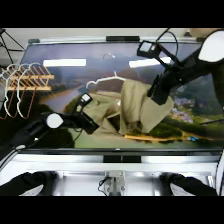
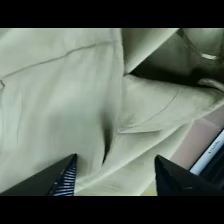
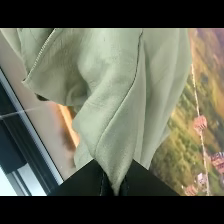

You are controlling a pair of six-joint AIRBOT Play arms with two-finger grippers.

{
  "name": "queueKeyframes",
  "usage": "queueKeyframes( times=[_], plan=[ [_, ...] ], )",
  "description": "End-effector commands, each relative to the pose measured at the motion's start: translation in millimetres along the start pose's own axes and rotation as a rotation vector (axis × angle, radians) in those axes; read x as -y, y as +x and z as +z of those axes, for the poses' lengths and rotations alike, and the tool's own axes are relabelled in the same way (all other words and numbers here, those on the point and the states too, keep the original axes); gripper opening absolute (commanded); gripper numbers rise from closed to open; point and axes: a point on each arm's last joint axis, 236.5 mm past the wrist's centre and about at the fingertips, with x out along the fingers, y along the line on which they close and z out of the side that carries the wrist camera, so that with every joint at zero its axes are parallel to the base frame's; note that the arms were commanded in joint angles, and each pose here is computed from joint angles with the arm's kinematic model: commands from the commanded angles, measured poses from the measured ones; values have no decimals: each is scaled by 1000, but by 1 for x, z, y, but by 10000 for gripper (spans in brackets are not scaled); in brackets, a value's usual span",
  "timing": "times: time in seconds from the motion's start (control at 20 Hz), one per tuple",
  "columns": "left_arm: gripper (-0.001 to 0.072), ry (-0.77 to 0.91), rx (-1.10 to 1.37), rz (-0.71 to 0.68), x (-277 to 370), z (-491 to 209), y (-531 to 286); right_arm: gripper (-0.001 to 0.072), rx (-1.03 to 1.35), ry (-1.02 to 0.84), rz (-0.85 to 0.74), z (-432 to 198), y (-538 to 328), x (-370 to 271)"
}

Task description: Fold the shirts.

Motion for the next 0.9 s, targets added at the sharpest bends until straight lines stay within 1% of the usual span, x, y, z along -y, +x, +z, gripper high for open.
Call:
queueKeyframes(
  times=[0.0, 0.05, 0.1, 0.15, 0.2, 0.25, 0.35, 0.6, 0.7, 0.85],
  plan=[
    [520, 8, 15, 44, -12, 2, 22, 65, 8, 9, 8, 2, 0, -2],
    [515, -6, 5, 49, -16, -2, 30, 64, 12, 15, 12, 3, 0, -3],
    [435, -36, -14, 49, -18, -8, 37, 65, 14, 21, 13, 3, 0, -3],
    [225, -57, -31, 49, -20, -13, 43, 64, 13, 28, 14, 3, 0, -3],
    [62, -65, -42, 51, -23, -16, 46, 64, 13, 32, 14, 3, 0, -3],
    [50, -74, -40, 57, -28, -16, 45, 64, 13, 33, 14, 3, 0, -3],
    [49, -118, -13, 86, -51, -7, 30, 64, 12, 46, 15, 3, 0, -4],
    [47, -289, 124, 221, -155, 36, -53, 64, 13, 60, 73, 3, -4, -19],
    [47, -305, 166, 240, -173, 55, -80, 64, 57, 48, 101, 12, -8, -29],
    [47, -301, 205, 232, -174, 80, -105, 63, 91, 40, 126, 19, -12, -36]
  ],
)
